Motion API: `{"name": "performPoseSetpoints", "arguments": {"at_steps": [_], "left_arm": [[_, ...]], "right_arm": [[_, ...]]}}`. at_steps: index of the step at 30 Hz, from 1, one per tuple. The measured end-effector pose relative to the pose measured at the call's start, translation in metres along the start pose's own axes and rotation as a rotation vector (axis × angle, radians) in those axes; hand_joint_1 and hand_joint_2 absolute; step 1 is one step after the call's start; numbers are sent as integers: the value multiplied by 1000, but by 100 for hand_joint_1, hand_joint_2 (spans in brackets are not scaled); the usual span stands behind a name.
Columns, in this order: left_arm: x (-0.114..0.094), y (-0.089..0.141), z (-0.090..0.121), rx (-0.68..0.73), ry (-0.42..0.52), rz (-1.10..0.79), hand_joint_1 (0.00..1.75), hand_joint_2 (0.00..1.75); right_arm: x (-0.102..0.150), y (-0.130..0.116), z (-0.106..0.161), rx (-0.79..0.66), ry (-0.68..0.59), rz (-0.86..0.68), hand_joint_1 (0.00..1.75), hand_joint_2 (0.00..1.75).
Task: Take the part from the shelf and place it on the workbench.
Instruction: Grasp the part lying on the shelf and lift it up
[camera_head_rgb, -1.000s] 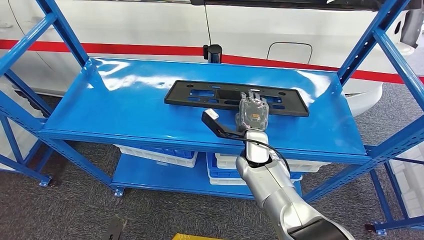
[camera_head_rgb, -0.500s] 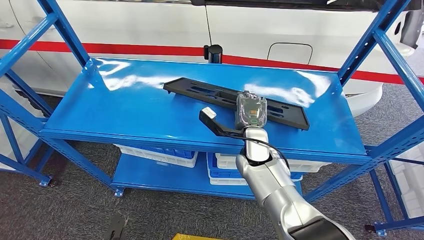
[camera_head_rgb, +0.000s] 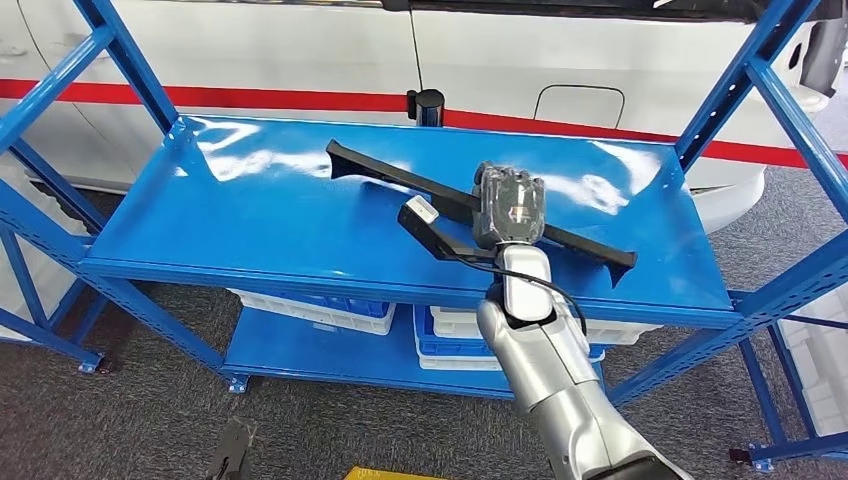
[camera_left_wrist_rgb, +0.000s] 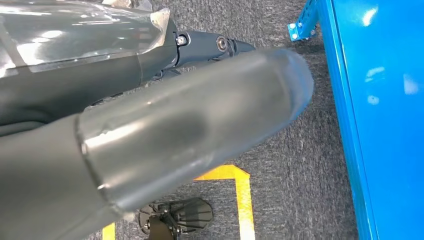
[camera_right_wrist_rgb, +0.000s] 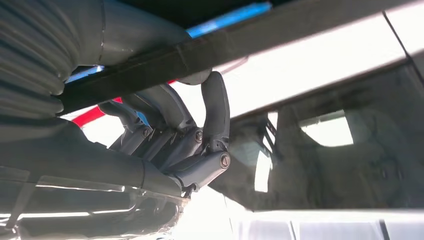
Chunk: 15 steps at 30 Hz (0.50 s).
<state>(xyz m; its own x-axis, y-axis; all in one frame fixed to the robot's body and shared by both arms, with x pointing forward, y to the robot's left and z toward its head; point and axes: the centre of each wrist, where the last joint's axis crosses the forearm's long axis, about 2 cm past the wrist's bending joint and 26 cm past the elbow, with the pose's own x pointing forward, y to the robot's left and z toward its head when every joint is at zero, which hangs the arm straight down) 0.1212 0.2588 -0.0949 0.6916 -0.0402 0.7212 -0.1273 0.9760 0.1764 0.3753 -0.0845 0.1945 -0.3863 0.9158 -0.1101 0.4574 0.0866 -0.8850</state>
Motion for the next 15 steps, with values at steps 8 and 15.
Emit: {"name": "performPoseSetpoints", "arguments": {"at_steps": [8,15], "left_arm": [[3,-1,-2,-23,-15,5,0,87],[9,-5,-4,-56,-13,-11,0,175]], "right_arm": [[-7,-37,-9,-147,-5,-50,175,175],[-22,-81,-11,-335,12,-84,175,175]]}}
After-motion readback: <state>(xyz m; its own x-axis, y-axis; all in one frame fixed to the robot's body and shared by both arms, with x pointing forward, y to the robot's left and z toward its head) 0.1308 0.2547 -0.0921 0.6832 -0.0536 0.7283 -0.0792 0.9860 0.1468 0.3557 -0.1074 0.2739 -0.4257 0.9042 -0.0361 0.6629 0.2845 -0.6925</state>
